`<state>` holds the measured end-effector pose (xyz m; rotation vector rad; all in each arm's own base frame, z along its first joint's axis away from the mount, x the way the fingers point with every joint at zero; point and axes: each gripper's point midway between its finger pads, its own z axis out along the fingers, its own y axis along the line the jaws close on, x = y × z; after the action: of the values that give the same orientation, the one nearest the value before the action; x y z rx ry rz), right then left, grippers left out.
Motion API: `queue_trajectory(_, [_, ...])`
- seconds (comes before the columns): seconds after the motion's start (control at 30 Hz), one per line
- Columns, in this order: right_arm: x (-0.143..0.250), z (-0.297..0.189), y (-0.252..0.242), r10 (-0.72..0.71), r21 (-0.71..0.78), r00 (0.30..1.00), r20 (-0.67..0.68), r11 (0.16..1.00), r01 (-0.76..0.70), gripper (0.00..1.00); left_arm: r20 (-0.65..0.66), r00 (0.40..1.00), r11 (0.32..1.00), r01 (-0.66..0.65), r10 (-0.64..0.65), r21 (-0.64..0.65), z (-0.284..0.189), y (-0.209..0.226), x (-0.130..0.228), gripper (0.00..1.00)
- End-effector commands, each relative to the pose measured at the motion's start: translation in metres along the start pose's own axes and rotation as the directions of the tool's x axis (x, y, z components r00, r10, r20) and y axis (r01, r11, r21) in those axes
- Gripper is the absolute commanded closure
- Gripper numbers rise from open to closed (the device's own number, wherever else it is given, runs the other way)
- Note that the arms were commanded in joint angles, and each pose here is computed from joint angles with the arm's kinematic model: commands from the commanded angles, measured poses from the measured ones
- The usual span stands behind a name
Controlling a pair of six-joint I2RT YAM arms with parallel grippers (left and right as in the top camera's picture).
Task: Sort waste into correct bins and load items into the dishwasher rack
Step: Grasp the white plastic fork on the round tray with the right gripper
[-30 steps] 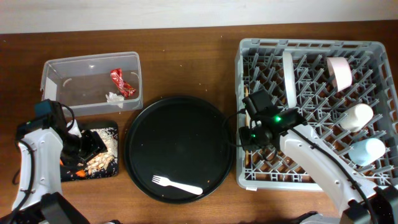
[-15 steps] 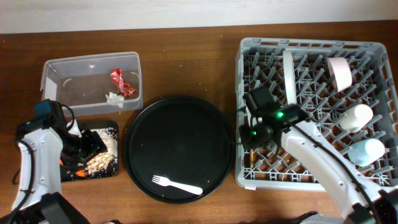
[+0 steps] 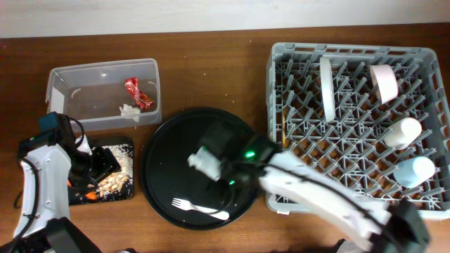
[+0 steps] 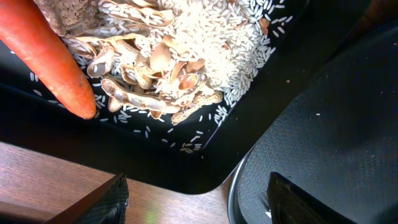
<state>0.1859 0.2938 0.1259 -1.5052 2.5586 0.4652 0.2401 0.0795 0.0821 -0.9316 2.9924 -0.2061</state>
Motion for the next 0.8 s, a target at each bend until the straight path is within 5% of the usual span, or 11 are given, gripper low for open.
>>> queue_trajectory(0.0, [0.003,0.041,0.021,-0.073,-0.046,0.994,-0.081,0.997,0.069,0.41,0.017,1.0,1.0,-0.02,0.019,0.003,-0.004,-0.001,-0.003,0.29])
queue_trajectory(0.23, [0.001,0.1,0.036,-0.086,-0.066,0.986,-0.145,0.995,0.077,0.4,0.018,1.0,1.0,-0.019,0.019,0.003,-0.004,-0.001,-0.003,0.29])
queue_trajectory(0.77, [0.003,0.132,0.004,-0.09,0.102,0.977,-0.191,0.989,0.111,0.43,0.022,1.0,1.0,-0.02,0.02,0.003,-0.004,-0.001,-0.004,0.29])
